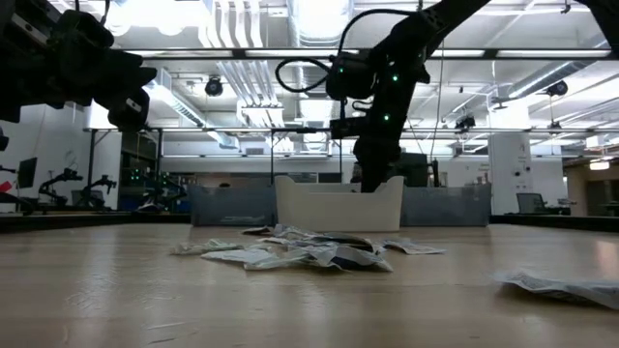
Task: Pick & Place First Aid Supplies
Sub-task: Put the blue alcohol pad into the white bin
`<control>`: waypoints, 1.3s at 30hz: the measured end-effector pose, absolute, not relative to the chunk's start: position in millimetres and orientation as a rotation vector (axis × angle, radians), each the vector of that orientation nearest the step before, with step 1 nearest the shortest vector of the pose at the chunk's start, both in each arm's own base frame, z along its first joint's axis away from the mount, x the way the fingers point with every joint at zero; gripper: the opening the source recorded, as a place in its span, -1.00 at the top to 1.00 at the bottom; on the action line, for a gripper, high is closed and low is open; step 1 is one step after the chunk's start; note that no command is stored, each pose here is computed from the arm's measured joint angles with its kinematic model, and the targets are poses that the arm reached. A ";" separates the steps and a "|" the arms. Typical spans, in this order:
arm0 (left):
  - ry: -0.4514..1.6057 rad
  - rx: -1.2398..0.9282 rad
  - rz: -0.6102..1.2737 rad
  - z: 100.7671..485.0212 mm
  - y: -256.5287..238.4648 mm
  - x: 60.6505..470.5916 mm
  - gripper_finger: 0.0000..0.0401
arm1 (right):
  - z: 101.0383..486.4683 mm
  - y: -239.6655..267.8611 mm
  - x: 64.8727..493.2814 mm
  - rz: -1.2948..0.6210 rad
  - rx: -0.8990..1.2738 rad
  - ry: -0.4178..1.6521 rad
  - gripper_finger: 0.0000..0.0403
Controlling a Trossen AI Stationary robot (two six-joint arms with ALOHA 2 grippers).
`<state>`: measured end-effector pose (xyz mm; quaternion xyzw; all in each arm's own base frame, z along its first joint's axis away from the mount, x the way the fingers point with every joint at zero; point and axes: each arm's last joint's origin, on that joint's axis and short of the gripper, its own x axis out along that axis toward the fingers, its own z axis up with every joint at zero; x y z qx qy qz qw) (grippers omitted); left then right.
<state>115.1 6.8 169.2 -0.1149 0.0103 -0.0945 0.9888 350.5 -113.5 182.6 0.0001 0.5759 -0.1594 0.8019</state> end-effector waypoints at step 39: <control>0.016 -0.166 -0.185 168.9 7.0 115.2 0.53 | 257.4 6.6 365.6 0.254 0.267 1.204 0.34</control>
